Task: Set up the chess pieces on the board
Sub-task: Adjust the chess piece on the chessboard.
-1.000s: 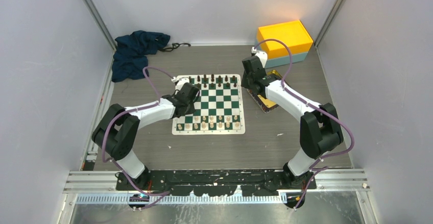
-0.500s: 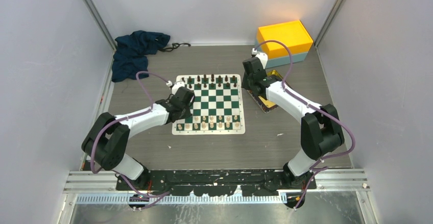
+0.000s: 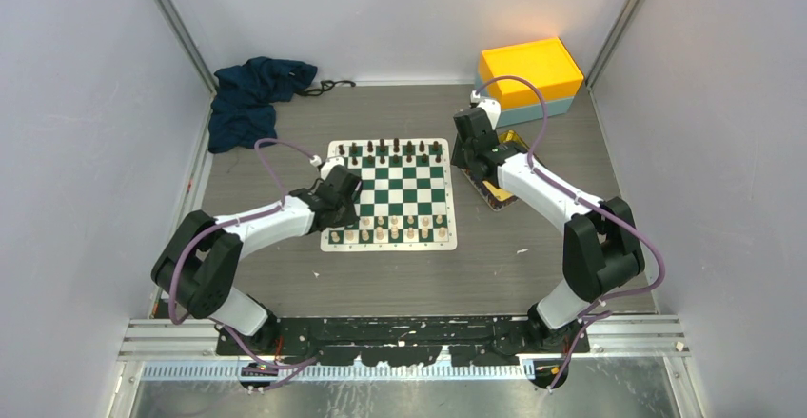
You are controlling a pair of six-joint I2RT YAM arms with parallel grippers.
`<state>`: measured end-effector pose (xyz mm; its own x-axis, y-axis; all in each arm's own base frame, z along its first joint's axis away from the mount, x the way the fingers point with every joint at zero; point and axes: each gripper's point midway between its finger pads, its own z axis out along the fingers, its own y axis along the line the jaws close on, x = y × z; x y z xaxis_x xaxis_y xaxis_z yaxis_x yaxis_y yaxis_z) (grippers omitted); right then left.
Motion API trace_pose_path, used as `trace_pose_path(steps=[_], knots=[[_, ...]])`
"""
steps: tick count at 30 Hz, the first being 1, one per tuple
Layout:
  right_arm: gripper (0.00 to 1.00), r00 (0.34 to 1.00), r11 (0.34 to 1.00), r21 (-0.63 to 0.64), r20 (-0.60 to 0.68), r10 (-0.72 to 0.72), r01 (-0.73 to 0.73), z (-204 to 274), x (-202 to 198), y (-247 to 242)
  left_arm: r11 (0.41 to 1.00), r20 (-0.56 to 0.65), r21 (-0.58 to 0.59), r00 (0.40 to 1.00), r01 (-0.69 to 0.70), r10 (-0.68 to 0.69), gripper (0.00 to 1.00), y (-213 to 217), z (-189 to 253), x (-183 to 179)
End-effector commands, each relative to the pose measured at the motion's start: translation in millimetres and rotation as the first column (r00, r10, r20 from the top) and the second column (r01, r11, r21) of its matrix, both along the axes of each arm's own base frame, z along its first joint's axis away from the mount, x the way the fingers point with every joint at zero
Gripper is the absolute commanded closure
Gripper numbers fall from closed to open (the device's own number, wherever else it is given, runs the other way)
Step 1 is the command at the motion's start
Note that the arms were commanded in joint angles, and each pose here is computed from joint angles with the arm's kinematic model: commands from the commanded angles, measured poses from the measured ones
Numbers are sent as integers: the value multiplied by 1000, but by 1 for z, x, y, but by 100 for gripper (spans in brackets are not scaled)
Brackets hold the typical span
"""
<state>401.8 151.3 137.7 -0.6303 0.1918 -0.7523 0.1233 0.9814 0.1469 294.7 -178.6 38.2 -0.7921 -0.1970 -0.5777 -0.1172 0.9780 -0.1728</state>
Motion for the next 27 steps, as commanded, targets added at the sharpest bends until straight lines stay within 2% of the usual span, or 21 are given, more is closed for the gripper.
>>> trace_pose_path(steps=[1,11,13,15,18,22,27], knots=[[66,998,1000,27,67,-12,11,24,3,-2,998,61,-66,998,11,-7,100,-13,18,8],[66,998,1000,18,66,-14,13,24,1,-4,998,54,-57,999,11,-8,98,-14,13,7],[66,998,1000,17,66,-13,11,24,1,-4,999,51,-48,999,7,-5,93,-12,11,7],[66,998,1000,18,66,-12,11,24,1,-4,999,51,-38,999,2,0,81,-10,10,7],[66,998,1000,16,64,-11,10,23,1,-4,1000,54,-27,999,-3,5,70,-7,10,7],[66,998,1000,17,64,-10,9,23,1,-4,1000,51,-19,999,0,1,64,-6,8,7],[66,998,1000,13,66,-11,10,25,1,-5,1000,64,-13,998,-7,8,60,-4,11,8]])
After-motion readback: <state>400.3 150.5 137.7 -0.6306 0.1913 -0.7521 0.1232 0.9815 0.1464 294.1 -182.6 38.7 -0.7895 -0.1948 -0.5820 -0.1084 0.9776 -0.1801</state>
